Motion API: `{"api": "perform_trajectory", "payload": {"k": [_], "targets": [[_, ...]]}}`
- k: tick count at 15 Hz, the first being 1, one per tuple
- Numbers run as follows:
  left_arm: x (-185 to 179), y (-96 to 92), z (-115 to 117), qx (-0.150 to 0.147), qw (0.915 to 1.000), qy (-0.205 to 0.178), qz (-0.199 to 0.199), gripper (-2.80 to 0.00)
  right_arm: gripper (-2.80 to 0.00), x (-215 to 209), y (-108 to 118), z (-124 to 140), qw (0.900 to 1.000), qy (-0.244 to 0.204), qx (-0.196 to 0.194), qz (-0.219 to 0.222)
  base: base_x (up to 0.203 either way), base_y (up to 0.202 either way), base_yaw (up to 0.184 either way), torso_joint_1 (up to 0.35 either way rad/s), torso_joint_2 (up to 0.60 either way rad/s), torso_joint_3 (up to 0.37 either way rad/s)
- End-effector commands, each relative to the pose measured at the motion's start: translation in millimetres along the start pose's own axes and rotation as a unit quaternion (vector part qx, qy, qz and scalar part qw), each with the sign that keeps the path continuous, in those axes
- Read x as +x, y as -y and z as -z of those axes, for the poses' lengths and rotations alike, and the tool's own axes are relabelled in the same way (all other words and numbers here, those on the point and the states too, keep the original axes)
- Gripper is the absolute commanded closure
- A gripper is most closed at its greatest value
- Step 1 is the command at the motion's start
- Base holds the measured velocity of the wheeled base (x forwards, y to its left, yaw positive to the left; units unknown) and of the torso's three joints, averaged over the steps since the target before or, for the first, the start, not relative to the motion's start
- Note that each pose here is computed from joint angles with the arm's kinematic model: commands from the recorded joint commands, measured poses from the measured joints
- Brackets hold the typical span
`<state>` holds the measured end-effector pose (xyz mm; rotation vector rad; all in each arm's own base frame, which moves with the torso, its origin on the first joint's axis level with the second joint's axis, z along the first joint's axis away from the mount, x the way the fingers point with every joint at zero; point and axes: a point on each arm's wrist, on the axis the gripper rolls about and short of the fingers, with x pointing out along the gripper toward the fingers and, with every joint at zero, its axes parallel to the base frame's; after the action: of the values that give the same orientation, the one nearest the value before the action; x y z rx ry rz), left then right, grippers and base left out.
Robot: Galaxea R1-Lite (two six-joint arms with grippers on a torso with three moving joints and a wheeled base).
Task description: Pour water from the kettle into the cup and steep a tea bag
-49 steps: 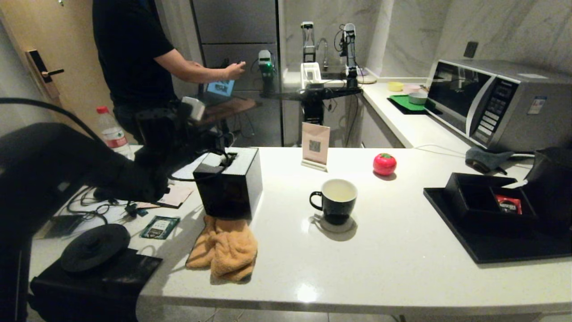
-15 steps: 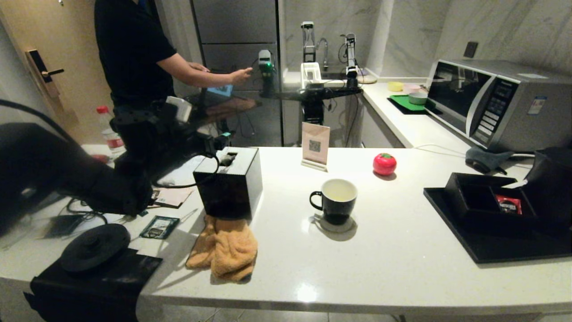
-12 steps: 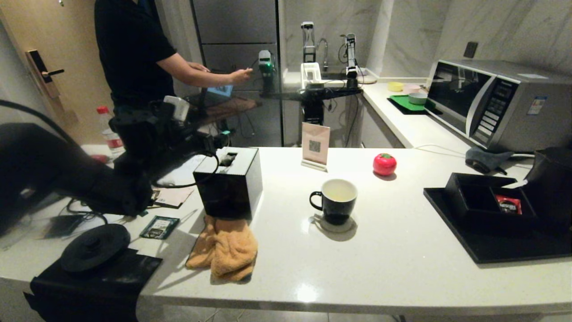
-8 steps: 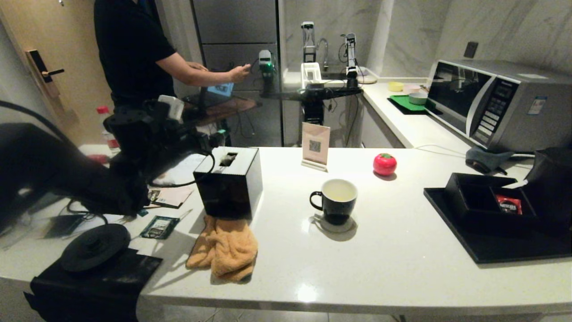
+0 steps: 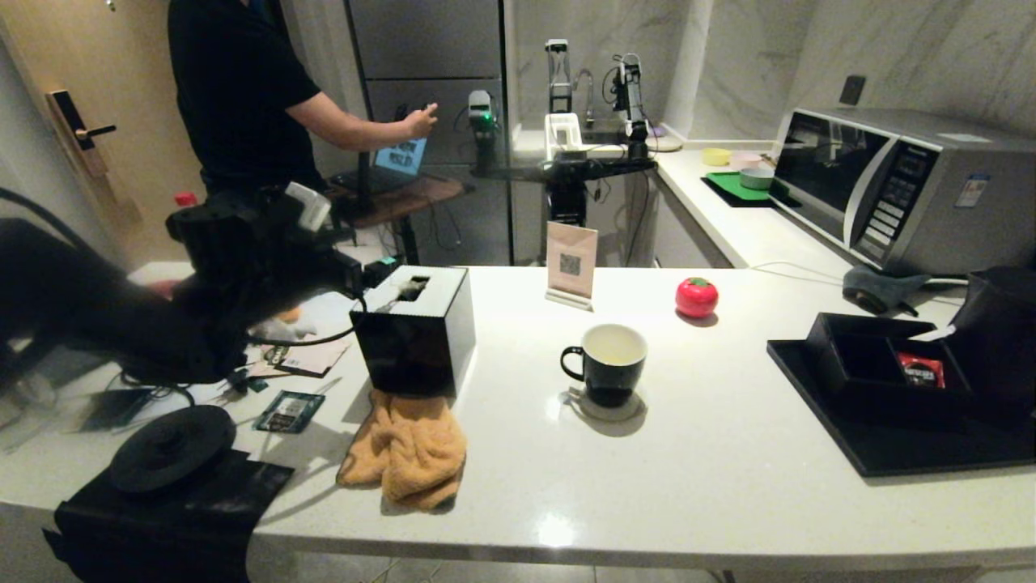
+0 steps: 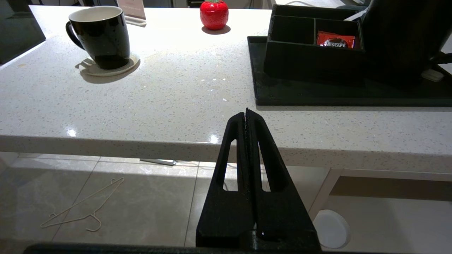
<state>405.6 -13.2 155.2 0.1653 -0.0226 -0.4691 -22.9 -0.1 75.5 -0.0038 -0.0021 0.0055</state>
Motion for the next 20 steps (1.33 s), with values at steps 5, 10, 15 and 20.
{"api": "perform_trajectory", "payload": {"k": [5,10,15,20], "targets": [[0.4,-15.4,-7.5,0.064,0.9974,-0.001,0.033,-2.80,0.00,0.1,0.0,-0.1,1.000,0.000,0.000,0.000,0.000,0.000,0.000,0.000,0.00,0.000],[6.0,-31.4,-13.1,0.119,0.9919,0.001,0.045,-2.80,0.00,0.1,0.0,-0.1,1.000,0.000,0.000,0.000,0.000,0.000,0.000,0.000,0.00,0.000],[14.9,-50.7,-17.2,0.185,0.9822,0.018,0.026,-2.80,0.00,0.1,0.0,0.0,1.000,-0.001,0.000,0.000,0.000,0.000,0.000,0.000,0.00,0.000],[10.3,-59.6,-14.2,0.214,0.9766,0.012,0.016,-2.80,0.00,0.1,0.0,-0.1,1.000,0.000,0.000,0.000,0.000,0.000,0.000,0.000,0.00,0.000]]}}
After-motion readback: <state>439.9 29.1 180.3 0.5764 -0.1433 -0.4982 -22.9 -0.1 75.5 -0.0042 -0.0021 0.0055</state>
